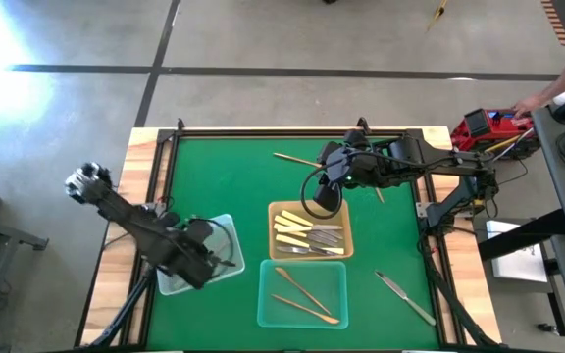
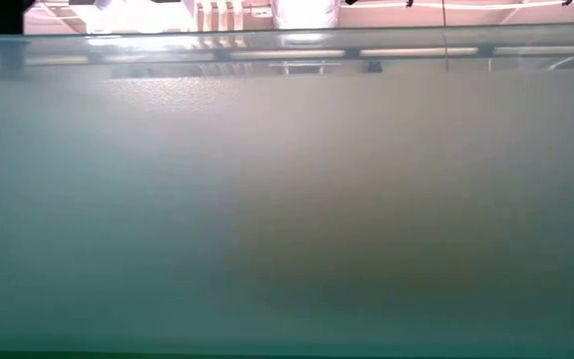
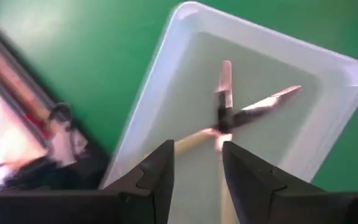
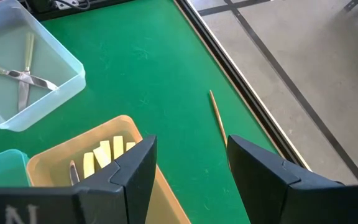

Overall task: Sort silverware by color (type)
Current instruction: Put the gold table knife into the blue bin

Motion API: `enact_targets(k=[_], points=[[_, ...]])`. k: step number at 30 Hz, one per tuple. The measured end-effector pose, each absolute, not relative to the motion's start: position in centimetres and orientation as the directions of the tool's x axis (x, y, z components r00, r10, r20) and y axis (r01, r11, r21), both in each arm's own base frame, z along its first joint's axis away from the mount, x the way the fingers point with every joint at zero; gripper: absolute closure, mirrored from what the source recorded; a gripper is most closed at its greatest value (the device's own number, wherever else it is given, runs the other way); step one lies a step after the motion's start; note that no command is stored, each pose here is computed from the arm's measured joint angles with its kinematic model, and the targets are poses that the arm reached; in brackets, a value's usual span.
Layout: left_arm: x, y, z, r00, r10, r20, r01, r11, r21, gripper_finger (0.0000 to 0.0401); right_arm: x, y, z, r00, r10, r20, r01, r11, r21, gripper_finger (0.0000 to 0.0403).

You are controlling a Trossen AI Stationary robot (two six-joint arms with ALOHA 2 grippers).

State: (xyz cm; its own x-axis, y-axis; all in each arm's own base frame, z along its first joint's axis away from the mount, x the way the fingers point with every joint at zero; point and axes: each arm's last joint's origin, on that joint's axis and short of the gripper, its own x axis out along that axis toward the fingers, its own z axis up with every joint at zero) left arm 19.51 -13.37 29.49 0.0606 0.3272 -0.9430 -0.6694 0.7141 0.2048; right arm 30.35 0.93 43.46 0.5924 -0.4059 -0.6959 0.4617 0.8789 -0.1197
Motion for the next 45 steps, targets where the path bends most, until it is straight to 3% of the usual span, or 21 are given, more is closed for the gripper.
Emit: enact_targets(k=[12,24,32,38,45], points=[[29.8,-11.9,26.6,-0.099,0.348,-0.932,-0.545,0.764,0.344,0.0282,30.4,0.9,43.5,0.595,-0.406,-0.694,0.462,0.879,-0.118,0.0213],[38.5,-10.6,27.7,0.075,0.471,-0.879,-0.308,0.849,0.429,0.0282,30.4,0.9,43.5,0.6,-0.405,-0.69,0.463,0.879,-0.113,0.0213],[39.7,-8.2,30.4,0.174,0.598,-0.782,-0.238,0.797,0.556,0.0282,30.5,0.9,43.6,0.608,-0.405,-0.683,0.464,0.879,-0.107,0.0213],[39.6,-6.9,33.2,0.244,0.712,-0.658,-0.24,0.702,0.671,0.0282,30.5,0.9,43.6,0.609,-0.405,-0.683,0.464,0.879,-0.107,0.0213],[40.5,-4.9,32.2,0.221,0.706,-0.674,-0.189,0.708,0.68,0.0282,30.5,0.9,43.6,0.61,-0.41,-0.679,0.468,0.877,-0.109,0.0213]])
